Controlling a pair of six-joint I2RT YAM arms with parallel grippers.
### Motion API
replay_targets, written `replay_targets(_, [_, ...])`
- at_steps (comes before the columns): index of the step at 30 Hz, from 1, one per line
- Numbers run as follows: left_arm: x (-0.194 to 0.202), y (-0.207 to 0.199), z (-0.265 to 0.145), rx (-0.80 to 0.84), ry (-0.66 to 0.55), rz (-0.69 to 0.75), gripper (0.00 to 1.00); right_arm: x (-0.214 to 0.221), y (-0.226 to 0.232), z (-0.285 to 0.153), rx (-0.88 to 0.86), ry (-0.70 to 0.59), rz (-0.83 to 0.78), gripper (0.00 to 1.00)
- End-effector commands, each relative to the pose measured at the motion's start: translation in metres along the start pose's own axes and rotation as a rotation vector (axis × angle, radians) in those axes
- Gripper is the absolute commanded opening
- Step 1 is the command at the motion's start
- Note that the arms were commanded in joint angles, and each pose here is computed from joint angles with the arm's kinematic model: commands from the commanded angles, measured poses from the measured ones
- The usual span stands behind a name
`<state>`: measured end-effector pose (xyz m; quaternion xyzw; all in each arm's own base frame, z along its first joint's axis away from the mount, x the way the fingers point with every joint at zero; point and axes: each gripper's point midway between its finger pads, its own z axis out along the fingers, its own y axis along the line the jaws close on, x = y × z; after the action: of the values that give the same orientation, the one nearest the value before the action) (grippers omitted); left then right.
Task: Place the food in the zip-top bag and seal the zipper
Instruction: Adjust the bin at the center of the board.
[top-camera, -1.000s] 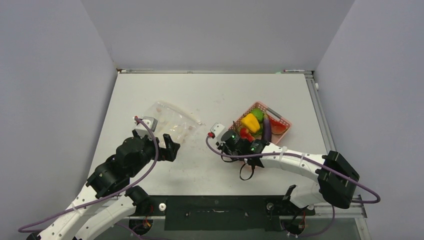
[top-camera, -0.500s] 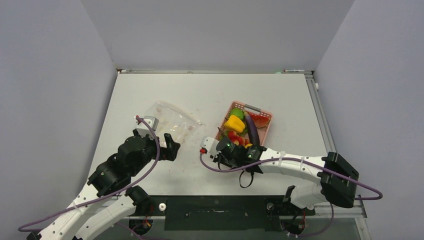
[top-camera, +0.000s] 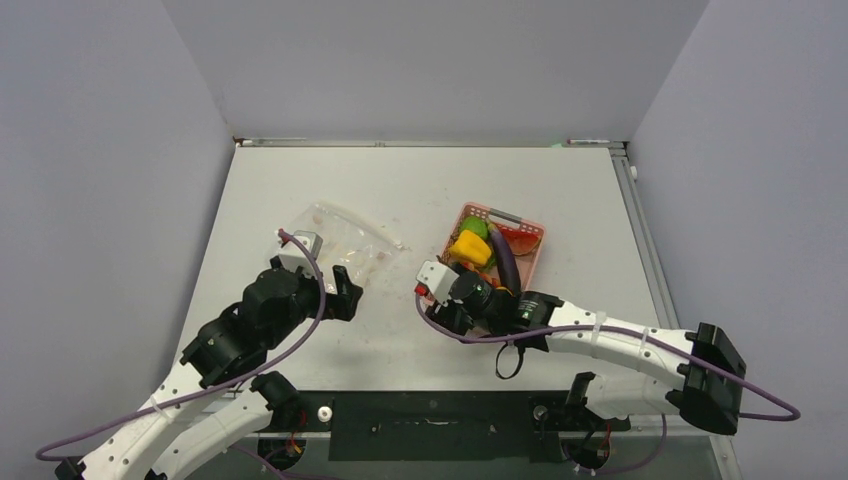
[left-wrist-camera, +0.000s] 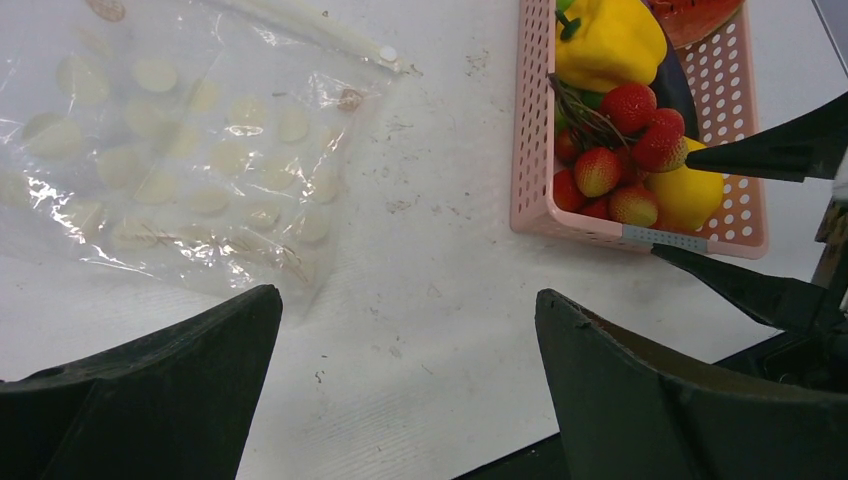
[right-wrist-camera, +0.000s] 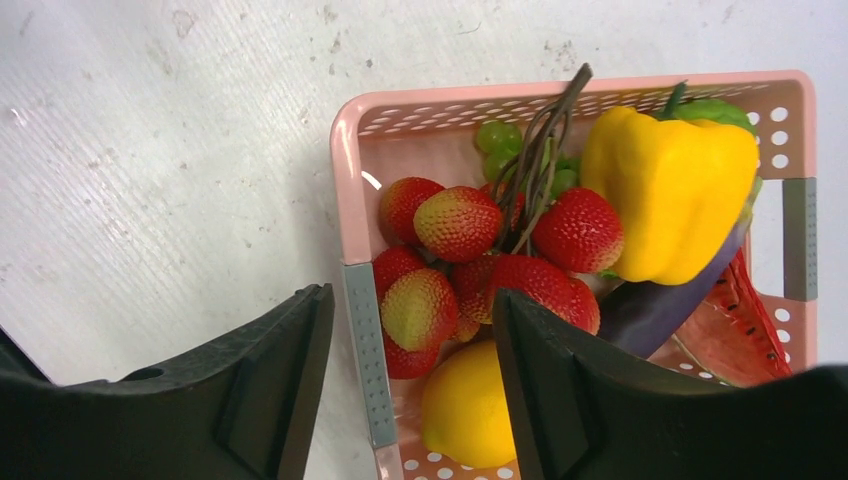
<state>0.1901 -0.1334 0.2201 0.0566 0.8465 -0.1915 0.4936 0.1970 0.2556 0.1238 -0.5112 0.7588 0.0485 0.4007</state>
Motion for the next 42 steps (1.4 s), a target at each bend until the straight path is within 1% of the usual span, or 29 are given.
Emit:
replay_targets(1, [-0.006, -0.005, 0.0, 0.022, -0.013, -0.002, 0.96, -0.032, -0.019, -0.025, 0.076, -0.096, 0.117, 0.65])
replay_targets(3, [-0.006, -0.005, 0.001, 0.025, -0.01, -0.002, 0.96, -0.037, -0.027, -0.033, 0.11, -0.105, 0.162, 0.68])
replay_targets(4, [-0.006, -0.005, 0.002, 0.025, -0.007, -0.001, 0.96, -0.041, -0.034, -0.038, 0.144, -0.108, 0.196, 0.71])
replay_targets(6, [-0.005, -0.006, 0.003, 0.028, -0.003, 0.0, 0.96, -0.044, -0.049, -0.046, 0.22, -0.112, 0.269, 0.72])
replay_targets(8, [-0.003, -0.008, 0.004, 0.039, 0.007, 0.005, 0.96, -0.043, -0.069, -0.056, 0.327, -0.103, 0.358, 0.8])
replay_targets(9, [-0.003, -0.009, 0.005, 0.042, 0.011, 0.006, 0.96, -0.042, -0.077, -0.061, 0.368, -0.101, 0.393, 0.82])
replay_targets(11, [-0.001, -0.009, 0.006, 0.043, 0.02, 0.01, 0.96, -0.042, -0.087, -0.068, 0.415, -0.114, 0.455, 0.83])
replay_targets(13, [-0.001, -0.01, 0.007, 0.046, 0.026, 0.011, 0.96, -0.042, -0.095, -0.074, 0.455, -0.144, 0.559, 0.87])
replay_targets(15, [0.0, -0.011, 0.007, 0.048, 0.03, 0.014, 0.96, -0.045, -0.093, -0.074, 0.433, -0.175, 0.627, 0.87])
replay_targets(19, [-0.001, -0.01, 0.006, 0.046, 0.025, 0.011, 0.96, -0.059, -0.082, -0.071, 0.342, -0.217, 0.692, 0.88])
replay_targets(24, [-0.004, -0.006, 0.003, 0.036, 0.004, 0.003, 0.96, -0.08, -0.075, -0.068, 0.279, -0.259, 0.794, 0.85])
replay_targets(27, [-0.005, -0.006, 0.001, 0.035, -0.005, -0.001, 0.96, -0.089, -0.067, -0.057, 0.246, -0.251, 0.852, 0.83])
replay_targets(31, [-0.008, -0.005, -0.001, 0.034, -0.019, -0.006, 0.96, -0.1, -0.047, -0.032, 0.189, -0.216, 0.893, 0.79])
replay_targets(37, [-0.011, -0.005, -0.006, 0.046, -0.04, -0.013, 0.96, -0.103, -0.037, -0.003, 0.207, -0.19, 0.969, 0.73])
replay_targets(42, [-0.012, -0.007, -0.009, 0.06, -0.05, -0.016, 0.96, -0.095, -0.029, 0.022, 0.246, -0.147, 1.007, 0.66])
